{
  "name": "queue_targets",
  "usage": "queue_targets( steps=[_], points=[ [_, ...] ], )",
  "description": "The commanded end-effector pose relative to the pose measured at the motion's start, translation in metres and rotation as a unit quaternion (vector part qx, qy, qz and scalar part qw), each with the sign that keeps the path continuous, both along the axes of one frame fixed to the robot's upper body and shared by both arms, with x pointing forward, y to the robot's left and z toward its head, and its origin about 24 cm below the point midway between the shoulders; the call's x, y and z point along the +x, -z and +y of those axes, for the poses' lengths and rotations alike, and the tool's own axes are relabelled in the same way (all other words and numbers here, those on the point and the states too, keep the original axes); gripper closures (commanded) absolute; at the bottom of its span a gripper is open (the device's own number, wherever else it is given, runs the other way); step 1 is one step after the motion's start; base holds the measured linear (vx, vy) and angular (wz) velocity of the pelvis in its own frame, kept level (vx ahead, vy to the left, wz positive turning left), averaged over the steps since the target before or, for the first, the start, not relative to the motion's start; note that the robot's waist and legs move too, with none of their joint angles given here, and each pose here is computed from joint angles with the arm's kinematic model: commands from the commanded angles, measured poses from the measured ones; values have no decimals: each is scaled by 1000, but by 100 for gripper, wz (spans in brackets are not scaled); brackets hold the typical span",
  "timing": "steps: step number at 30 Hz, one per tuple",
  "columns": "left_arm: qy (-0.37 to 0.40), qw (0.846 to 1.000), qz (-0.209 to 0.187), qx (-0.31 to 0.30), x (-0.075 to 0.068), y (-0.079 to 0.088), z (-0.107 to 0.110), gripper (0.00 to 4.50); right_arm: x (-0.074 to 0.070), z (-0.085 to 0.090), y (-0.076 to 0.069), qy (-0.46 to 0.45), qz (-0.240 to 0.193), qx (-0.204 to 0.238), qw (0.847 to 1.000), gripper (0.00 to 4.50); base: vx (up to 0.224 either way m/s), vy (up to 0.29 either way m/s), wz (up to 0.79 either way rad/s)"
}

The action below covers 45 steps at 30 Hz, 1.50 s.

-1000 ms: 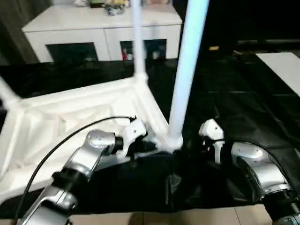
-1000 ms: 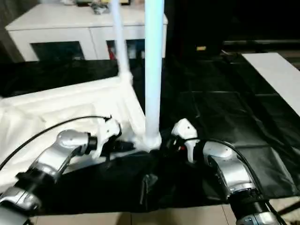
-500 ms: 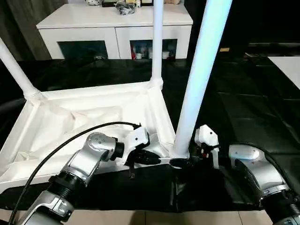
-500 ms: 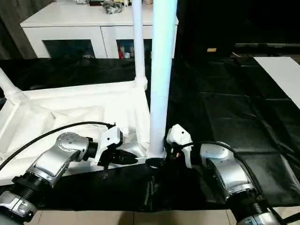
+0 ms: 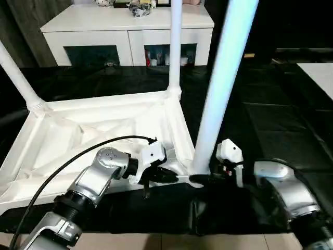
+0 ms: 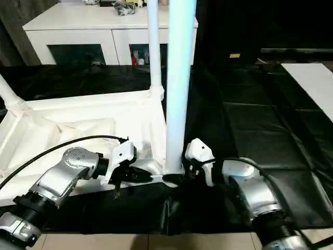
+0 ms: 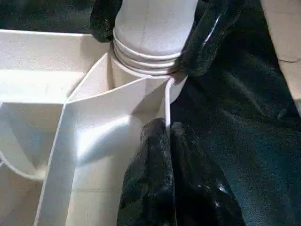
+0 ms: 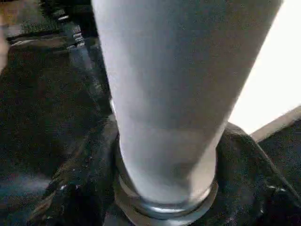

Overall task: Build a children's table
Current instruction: Rotate leg to tighten

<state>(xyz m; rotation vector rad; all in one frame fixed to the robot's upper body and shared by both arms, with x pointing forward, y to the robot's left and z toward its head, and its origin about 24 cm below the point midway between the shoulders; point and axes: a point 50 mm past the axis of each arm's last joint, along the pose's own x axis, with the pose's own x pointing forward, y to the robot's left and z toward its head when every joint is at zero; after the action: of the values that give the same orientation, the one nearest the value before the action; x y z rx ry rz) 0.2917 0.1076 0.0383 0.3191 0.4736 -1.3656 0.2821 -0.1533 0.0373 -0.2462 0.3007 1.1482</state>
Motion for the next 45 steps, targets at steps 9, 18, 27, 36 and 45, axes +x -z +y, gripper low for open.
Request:
queue_targets(
  steps=[9, 18, 27, 36, 45],
  points=[
    [-259, 964, -57, 15, 47, 11, -21, 450, 27, 13, 34, 386, 59, 24, 920, 188, -24, 0, 0],
    [-248, 965, -86, 24, 49, 12, -42, 450, 30, 38, 32, 440, 20, 3, 898, 188, 0, 0, 0],
    [-161, 983, -82, 34, 38, 20, -32, 450, 26, 12, 17, 361, 9, 57, 931, 98, 0, 0, 0],
    [-99, 986, -131, 5, 38, 9, -41, 450, -8, -16, 5, 152, 41, 58, 986, 84, 0, 0, 0],
    [-79, 973, -184, -118, 37, -21, -70, 423, -17, 4, 7, 92, 45, 54, 993, 76, 0, 0, 0]
  ],
)
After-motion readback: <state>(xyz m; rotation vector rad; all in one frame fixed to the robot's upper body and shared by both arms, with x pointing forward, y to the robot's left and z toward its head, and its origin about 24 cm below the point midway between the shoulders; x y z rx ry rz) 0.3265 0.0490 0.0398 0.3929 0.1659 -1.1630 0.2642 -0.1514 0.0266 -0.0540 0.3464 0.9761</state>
